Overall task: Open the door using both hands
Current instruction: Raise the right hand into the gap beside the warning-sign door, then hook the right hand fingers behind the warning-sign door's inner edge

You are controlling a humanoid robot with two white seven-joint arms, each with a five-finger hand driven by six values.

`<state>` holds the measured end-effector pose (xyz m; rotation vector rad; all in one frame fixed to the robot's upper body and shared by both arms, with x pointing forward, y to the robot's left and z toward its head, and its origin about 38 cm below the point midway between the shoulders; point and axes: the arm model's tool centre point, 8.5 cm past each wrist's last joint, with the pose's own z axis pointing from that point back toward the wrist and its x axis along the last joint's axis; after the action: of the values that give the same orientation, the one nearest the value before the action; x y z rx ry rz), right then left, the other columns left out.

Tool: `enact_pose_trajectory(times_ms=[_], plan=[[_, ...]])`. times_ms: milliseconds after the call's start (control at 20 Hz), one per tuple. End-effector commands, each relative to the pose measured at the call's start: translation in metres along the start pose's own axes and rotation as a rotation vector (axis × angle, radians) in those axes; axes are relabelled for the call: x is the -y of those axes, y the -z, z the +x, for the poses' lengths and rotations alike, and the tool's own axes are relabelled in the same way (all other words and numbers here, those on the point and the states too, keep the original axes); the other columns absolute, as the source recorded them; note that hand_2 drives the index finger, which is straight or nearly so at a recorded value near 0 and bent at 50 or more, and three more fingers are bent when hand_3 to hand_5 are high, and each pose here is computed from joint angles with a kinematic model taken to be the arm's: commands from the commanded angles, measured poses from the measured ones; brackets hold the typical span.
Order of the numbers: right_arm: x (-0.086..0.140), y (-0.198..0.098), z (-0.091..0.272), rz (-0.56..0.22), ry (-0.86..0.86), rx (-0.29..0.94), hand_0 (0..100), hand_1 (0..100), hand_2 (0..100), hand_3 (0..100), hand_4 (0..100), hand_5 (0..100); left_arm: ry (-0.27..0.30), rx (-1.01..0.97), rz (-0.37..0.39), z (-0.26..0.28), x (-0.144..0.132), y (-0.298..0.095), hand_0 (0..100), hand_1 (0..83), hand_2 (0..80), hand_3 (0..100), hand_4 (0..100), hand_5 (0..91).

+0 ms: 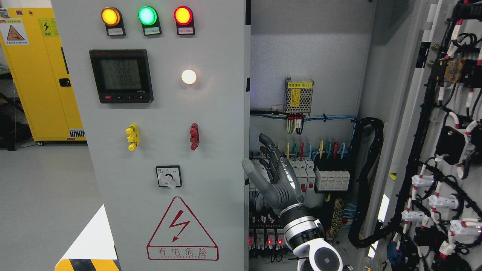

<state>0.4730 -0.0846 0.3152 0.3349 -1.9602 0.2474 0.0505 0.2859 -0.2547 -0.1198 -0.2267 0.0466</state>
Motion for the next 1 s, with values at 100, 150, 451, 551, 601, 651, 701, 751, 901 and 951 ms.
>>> enact_pose_trajectory(times_ms=[100,150,451,551,601,651,701,751,901,951], plan=[[0.023,0.015,0.002,0.002,0.021,-0.008,0,50,4,0,0,0,0.001,0.012,-0.014,0.005,0.007,0.003,12,55.6,0.0,0,0,0.0],[0.022,0.015,0.003,0.014,0.02,-0.007,0,50,4,0,0,0,0.001,0.012,-0.014,0.005,0.007,0.003,12,55.6,0.0,0,0,0.0],[0.017,0.015,0.003,0.084,0.021,-0.006,0,50,4,0,0,0,0.001,0.012,-0.012,0.005,0.006,0.002,12,55.6,0.0,0,0,0.0],[0.016,0.015,0.003,0.098,0.021,-0.006,0,50,4,0,0,0,0.001,0.012,-0.012,0.005,0.006,0.002,12,55.6,0.0,0,0,0.0],[0.015,0.015,0.003,0.107,0.023,-0.008,0,50,4,0,0,0,0.001,0.01,-0.012,0.005,0.006,0.002,12,55.6,0.0,0,0,0.0],[0.013,0.015,0.002,0.127,0.024,-0.017,0,50,4,0,0,0,0.001,0.01,-0.012,0.005,0.006,0.002,12,55.6,0.0,0,0,0.0],[0.013,0.015,0.0,0.14,0.027,-0.032,0,50,4,0,0,0,0.001,0.012,-0.012,0.005,0.006,0.002,12,55.6,0.0,0,0,0.0],[0.012,0.015,0.001,0.157,0.04,-0.04,0,50,4,0,0,0,0.001,0.012,-0.014,0.005,0.007,0.003,12,55.6,0.0,0,0,0.0],[0.017,0.019,0.003,0.167,0.112,-0.037,0,50,4,0,0,0,0.005,0.015,-0.013,0.008,0.007,0.003,12,55.6,0.0,0,0,0.0],[0.017,0.02,0.001,0.169,0.116,-0.048,0,50,4,0,0,0,0.005,0.015,-0.012,0.008,0.006,0.003,12,55.6,0.0,0,0,0.0]])
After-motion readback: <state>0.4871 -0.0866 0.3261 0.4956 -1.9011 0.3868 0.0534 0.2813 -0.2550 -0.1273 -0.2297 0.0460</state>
